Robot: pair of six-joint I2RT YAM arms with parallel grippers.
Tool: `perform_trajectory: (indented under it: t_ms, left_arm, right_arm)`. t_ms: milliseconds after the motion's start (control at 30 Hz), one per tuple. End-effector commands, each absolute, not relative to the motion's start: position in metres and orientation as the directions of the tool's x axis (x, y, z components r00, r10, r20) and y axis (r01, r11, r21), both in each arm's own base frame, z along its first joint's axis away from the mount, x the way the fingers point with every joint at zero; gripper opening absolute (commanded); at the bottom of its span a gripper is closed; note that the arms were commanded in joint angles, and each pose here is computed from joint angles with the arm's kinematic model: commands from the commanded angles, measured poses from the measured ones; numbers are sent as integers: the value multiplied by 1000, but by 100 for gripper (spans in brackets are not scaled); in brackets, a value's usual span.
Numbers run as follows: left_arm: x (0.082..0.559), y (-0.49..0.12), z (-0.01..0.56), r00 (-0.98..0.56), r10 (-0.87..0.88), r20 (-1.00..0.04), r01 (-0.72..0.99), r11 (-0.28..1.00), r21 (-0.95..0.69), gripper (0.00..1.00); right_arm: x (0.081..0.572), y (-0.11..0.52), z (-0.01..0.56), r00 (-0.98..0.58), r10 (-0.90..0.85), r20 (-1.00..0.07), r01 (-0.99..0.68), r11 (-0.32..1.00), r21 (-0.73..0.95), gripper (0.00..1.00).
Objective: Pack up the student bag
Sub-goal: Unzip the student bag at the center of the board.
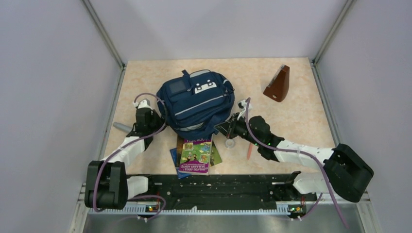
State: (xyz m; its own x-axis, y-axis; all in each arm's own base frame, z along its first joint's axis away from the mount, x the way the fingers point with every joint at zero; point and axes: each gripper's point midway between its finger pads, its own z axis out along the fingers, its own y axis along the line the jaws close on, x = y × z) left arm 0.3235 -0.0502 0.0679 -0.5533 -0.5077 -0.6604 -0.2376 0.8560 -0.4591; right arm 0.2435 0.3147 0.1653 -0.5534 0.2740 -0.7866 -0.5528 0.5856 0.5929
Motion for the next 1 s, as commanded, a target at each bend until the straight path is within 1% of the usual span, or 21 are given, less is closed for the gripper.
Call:
perform_trajectory:
  t_ms: [0, 167, 233, 467, 600, 667, 700, 733, 767, 800, 867, 900, 967]
  left_arm:
    - [363, -20, 113, -393, -460, -796, -222, 888, -404, 0]
    - [372, -11, 116, -396, -429, -812, -235, 902, -361, 0]
    - [374, 2, 117, -377, -435, -818, -267, 896, -354, 0]
    - [379, 21, 109, -378, -428, -821, -316, 893, -320, 0]
    - [384, 22, 108, -393, -422, -817, -301, 899, -319, 0]
    - [386, 16, 116, -412, -410, -813, -265, 908, -324, 0]
    - [384, 14, 120, -423, -406, -810, -256, 911, -323, 7]
    - [383, 14, 124, -430, -407, -806, -259, 911, -322, 21]
    - [380, 13, 128, -431, -407, -805, -259, 911, -322, 37]
    - [378, 13, 134, -425, -407, -809, -256, 911, -323, 49]
    - [371, 16, 150, -390, -396, -831, -254, 914, -316, 80]
    - [363, 18, 153, -394, -393, -831, -269, 914, -305, 83]
    - [352, 22, 170, -358, -382, -852, -277, 915, -294, 85]
  right_arm:
    - [224, 324, 220, -433, 269, -860, -732, 452, 510, 0]
    - [213, 323, 226, -399, 224, -889, -786, 416, 458, 0]
    - [210, 322, 227, -390, 211, -896, -796, 412, 443, 0]
    - [206, 322, 225, -388, 197, -900, -806, 402, 435, 0]
    - [205, 323, 224, -393, 191, -900, -809, 393, 437, 0]
    - [205, 323, 223, -395, 188, -899, -807, 398, 437, 0]
    - [206, 323, 223, -395, 188, -899, -804, 402, 438, 0]
    - [208, 322, 221, -397, 187, -899, -799, 411, 438, 0]
    - [209, 322, 220, -398, 187, -898, -796, 417, 439, 0]
    - [211, 323, 219, -399, 188, -897, -793, 420, 441, 0]
    - [211, 325, 219, -401, 186, -897, -796, 413, 442, 0]
    - [212, 326, 219, -404, 185, -896, -799, 406, 444, 0]
    - [213, 328, 217, -414, 182, -892, -800, 394, 452, 0]
